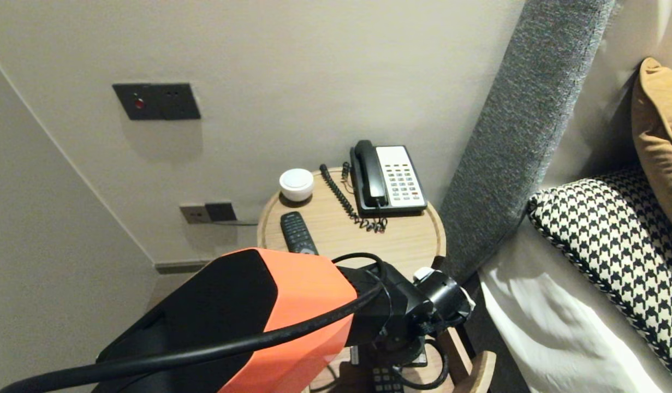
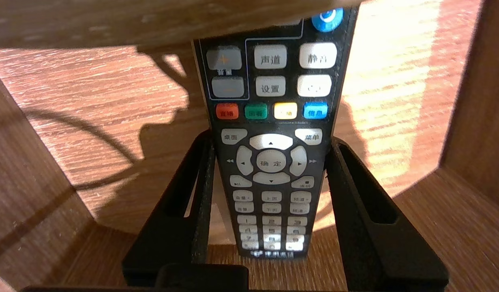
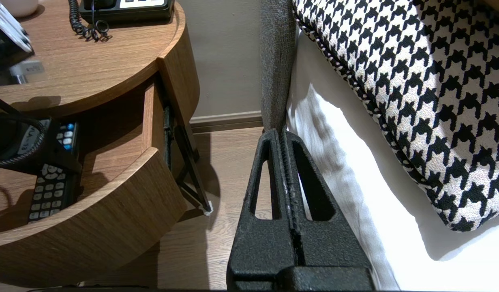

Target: Take the remote control out of the drawer one by one and place them on the table

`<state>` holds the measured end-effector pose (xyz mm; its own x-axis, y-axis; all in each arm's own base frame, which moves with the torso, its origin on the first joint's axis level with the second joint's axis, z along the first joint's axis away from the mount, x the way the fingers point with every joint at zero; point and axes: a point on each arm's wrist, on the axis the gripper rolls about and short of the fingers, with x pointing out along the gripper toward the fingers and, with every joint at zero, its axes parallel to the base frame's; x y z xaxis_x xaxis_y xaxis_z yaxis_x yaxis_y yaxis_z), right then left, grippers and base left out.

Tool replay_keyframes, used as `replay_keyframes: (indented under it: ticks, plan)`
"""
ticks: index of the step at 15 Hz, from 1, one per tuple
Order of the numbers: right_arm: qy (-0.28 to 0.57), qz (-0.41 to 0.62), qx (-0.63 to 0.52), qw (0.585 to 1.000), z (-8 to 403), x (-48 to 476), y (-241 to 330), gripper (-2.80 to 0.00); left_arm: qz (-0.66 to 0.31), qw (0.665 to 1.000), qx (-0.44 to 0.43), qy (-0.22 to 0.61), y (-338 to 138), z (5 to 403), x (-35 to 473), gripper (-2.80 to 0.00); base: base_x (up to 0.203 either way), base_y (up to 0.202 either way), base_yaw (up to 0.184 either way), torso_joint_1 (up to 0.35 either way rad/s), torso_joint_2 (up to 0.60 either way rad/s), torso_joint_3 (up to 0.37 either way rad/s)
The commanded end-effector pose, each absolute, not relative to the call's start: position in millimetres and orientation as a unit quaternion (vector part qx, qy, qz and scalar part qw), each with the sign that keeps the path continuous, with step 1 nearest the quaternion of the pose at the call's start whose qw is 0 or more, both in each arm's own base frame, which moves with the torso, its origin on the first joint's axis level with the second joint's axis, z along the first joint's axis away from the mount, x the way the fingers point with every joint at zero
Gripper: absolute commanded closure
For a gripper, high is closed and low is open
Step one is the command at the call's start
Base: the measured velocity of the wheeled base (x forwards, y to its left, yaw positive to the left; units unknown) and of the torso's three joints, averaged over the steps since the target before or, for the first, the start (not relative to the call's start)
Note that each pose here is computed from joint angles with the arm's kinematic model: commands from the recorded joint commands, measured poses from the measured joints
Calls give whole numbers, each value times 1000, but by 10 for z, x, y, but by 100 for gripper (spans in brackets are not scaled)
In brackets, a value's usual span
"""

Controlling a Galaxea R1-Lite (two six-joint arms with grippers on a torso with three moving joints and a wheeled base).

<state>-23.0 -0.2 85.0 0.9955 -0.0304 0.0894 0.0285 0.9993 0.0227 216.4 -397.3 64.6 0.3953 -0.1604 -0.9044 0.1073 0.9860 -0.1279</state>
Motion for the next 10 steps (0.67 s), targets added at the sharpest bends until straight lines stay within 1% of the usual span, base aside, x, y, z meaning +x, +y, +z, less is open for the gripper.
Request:
replay_keyframes:
  ticks: [1, 10]
  plan:
    - [-25, -15, 11, 1000, 740, -197, -2, 0, -81, 837, -30, 540, -3961, 710, 2157, 0, 0, 0, 0, 0, 0, 0]
    - [-25, -15, 11, 1000, 740, -197, -2, 0, -84, 839, -35, 536, -3958, 763, 2164, 0, 0, 0, 0, 0, 0, 0]
